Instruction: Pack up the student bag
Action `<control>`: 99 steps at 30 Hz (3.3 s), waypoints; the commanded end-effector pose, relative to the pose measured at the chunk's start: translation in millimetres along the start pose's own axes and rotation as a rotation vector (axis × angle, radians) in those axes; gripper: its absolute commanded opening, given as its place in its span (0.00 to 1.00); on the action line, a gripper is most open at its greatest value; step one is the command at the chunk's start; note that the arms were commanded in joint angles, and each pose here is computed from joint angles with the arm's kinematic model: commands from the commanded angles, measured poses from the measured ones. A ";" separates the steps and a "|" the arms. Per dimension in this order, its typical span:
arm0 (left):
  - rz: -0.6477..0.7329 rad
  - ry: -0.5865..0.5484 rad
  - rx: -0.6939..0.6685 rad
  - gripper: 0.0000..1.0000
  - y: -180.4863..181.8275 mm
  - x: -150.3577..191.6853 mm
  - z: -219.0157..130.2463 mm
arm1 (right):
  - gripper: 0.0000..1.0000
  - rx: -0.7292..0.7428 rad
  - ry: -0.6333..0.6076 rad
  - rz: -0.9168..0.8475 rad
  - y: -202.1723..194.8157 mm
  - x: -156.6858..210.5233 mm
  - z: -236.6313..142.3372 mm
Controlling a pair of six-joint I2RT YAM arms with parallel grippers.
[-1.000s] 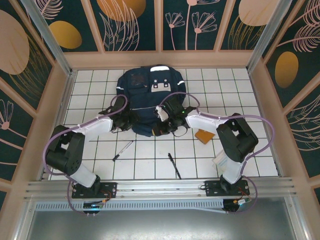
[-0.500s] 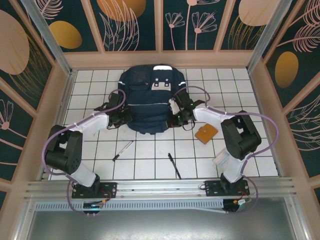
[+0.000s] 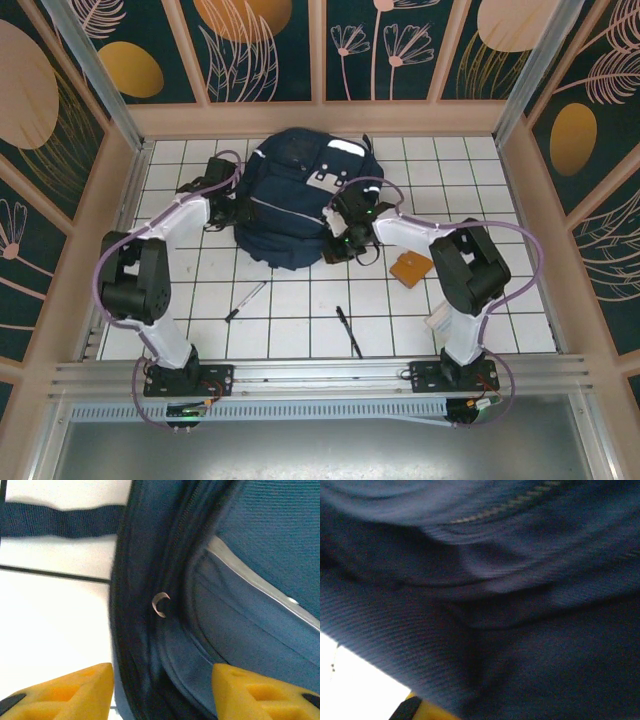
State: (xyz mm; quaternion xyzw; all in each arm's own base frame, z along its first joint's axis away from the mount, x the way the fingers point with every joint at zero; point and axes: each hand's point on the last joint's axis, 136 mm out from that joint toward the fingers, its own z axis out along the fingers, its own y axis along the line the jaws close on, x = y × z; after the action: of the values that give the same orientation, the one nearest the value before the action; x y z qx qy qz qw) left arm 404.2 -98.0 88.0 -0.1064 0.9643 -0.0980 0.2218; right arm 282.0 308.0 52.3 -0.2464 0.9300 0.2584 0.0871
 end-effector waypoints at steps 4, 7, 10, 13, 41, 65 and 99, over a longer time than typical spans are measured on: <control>-0.198 0.084 0.130 0.57 -14.0 50.4 -30.2 | 0.00 -0.169 -0.041 -0.088 59.5 -18.8 0.6; -0.213 0.042 0.149 0.62 -21.6 50.6 -36.9 | 0.00 -0.204 -0.037 -0.103 71.4 -18.4 3.3; -0.241 0.011 0.109 0.65 -14.0 47.1 -27.1 | 0.00 -0.233 -0.022 -0.122 81.8 -13.3 7.2; -0.253 0.018 0.052 0.65 -4.5 48.1 -5.1 | 0.00 -0.235 -0.007 -0.136 86.8 -7.3 10.6; 0.079 0.061 0.236 0.00 -28.2 60.4 -13.1 | 0.13 0.391 -0.151 0.416 -168.2 -15.2 -49.9; 0.198 -0.079 0.424 0.40 -67.7 32.8 -86.3 | 0.44 0.301 -0.343 0.330 -147.9 -12.5 -129.5; 0.684 0.025 0.064 0.64 -182.9 72.6 57.3 | 0.76 0.203 -0.619 0.212 -130.9 -42.4 -176.9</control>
State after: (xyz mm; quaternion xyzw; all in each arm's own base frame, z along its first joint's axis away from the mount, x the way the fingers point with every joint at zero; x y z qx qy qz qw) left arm 387.2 -302.1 59.6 0.2608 0.9331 -0.0677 0.2381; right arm 373.2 101.1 155.9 0.0118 0.9096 0.1702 0.3788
